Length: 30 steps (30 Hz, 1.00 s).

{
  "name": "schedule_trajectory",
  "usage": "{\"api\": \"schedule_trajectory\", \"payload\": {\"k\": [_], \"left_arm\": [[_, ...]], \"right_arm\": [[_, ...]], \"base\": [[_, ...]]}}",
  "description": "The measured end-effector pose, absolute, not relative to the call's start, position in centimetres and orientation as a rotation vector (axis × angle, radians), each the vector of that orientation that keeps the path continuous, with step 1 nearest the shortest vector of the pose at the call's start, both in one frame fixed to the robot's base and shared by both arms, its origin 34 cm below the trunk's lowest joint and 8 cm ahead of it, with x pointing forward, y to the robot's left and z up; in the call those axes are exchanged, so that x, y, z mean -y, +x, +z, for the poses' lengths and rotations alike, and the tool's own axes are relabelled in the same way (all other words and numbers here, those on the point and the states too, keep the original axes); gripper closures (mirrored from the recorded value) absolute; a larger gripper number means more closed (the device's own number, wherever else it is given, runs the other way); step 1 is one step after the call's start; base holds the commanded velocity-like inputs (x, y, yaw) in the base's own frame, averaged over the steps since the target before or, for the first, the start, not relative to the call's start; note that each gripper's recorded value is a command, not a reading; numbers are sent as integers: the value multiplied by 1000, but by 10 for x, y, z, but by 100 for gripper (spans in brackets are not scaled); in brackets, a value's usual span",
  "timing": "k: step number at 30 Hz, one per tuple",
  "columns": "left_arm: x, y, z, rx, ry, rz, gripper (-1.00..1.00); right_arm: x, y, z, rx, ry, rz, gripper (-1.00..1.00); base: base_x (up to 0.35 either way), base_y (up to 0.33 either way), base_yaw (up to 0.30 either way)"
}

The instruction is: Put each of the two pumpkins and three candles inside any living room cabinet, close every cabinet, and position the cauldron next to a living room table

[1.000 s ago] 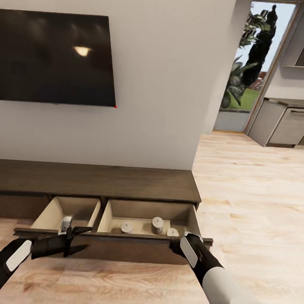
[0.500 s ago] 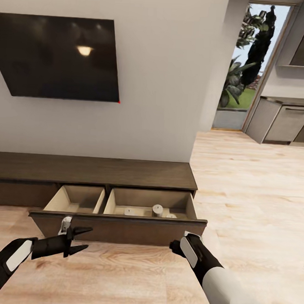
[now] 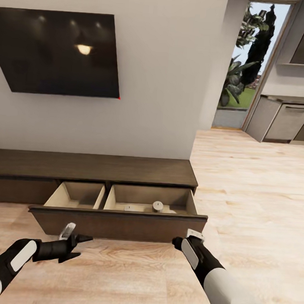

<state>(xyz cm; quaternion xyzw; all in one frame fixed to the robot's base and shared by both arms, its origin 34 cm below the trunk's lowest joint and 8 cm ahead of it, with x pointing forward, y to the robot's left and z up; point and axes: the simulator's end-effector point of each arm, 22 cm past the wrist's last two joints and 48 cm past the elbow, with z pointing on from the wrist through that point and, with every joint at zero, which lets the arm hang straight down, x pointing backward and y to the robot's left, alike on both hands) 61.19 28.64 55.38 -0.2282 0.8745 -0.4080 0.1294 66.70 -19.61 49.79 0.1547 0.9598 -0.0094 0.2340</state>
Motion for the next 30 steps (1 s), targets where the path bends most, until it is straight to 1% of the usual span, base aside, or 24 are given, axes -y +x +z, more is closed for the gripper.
{"api": "schedule_trajectory", "payload": {"k": [3, 4, 5, 6, 9, 12, 16, 19, 27, 30], "left_arm": [[-293, 611, 516, -2624, -674, -948, -100], [-303, 610, 500, -2658, -686, -809, -100], [-306, 610, 494, -2665, -692, -761, -100], [-314, 611, 481, -2673, -704, -638, -100], [-317, 619, 464, -2644, -720, -462, -100], [-316, 627, 456, -2602, -699, -372, -100], [-308, 637, 447, -2565, -550, -232, -100], [-298, 652, 449, -2487, -482, -185, -100], [-264, 658, 437, -2438, -506, -98, -100], [-245, 666, 439, -2377, -442, -36, -100]], "right_arm": [[197, 671, 494, -2598, 355, -71, -100], [196, 673, 493, -2586, 318, -87, -100], [196, 673, 492, -2583, 308, -90, -100], [195, 674, 490, -2577, 291, -96, -100], [195, 672, 482, -2571, 278, -108, -100], [198, 662, 467, -2584, 275, -125, -100], [203, 650, 448, -2595, 278, -149, -100], [202, 647, 439, -2597, 272, -139, -100], [182, 661, 431, -2518, 233, -16, -100], [182, 664, 427, -2495, 235, -9, -100]], "base": [[0, 0, 0], [0, 0, 0], [0, 0, 0], [0, 0, 0], [0, 0, 0], [0, 0, 0], [0, 0, 0], [0, 0, 0], [0, 0, 0], [0, 0, 0]]}}
